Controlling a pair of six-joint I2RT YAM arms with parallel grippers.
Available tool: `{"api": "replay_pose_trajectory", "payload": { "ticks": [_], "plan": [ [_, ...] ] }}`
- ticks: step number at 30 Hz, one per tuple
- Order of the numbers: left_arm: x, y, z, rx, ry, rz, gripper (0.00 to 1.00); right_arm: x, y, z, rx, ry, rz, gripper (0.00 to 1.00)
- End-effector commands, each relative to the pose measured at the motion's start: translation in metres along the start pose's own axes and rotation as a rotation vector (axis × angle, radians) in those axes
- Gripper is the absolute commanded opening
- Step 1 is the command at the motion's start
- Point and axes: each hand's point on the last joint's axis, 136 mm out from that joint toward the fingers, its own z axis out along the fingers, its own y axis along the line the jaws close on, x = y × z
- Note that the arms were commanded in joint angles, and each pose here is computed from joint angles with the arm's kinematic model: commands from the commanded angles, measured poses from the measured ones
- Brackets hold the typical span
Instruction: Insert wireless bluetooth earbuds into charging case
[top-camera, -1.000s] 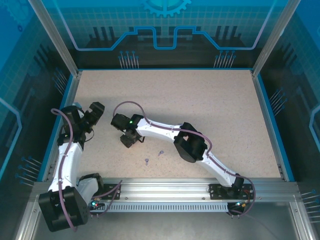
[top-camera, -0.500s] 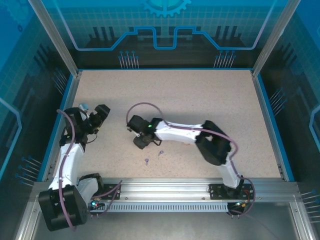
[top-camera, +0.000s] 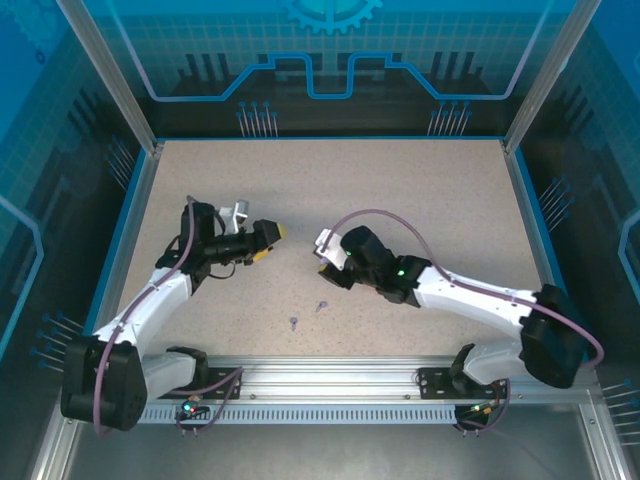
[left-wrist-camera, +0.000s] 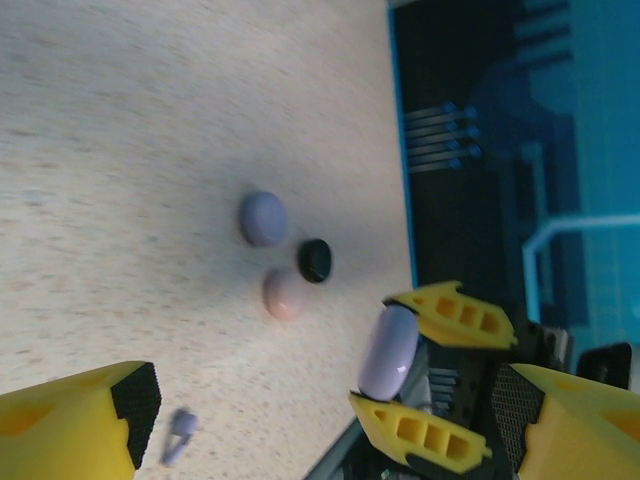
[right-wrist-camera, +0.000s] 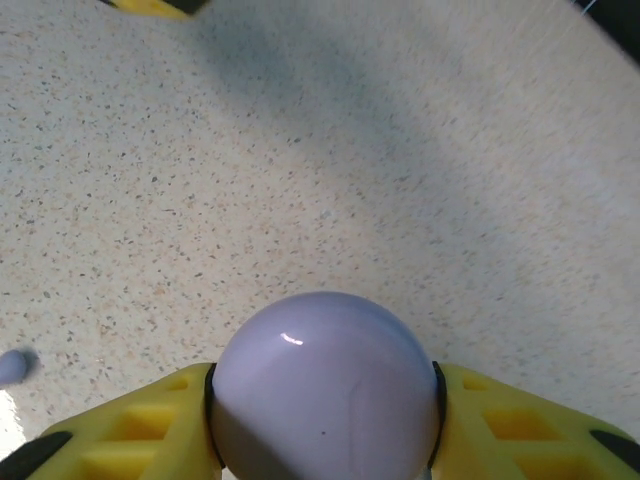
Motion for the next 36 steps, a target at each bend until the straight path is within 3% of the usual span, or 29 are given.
{"api": "replay_pose_trajectory", "payload": {
  "ticks": [1, 7, 19, 36],
  "plan": [
    [0.011, -0.044, 0.006, 0.167, 0.083, 0.117, 0.88, -0.019, -0.006, -0.015, 0.024, -0.127, -0.119, 0.45],
    [0.037, -0.066, 0.03, 0.247, 0.189, 0.175, 0.87, -0.026, -0.003, -0.032, 0.013, -0.204, -0.192, 0.45],
    [0.063, -0.078, 0.063, 0.271, 0.312, 0.21, 0.77, -0.028, -0.005, -0.037, 0.021, -0.21, -0.176, 0.44],
    [0.073, -0.071, 0.08, 0.236, 0.377, 0.203, 0.43, -0.025, -0.011, -0.036, 0.051, -0.188, -0.175, 0.44]
  ]
}}
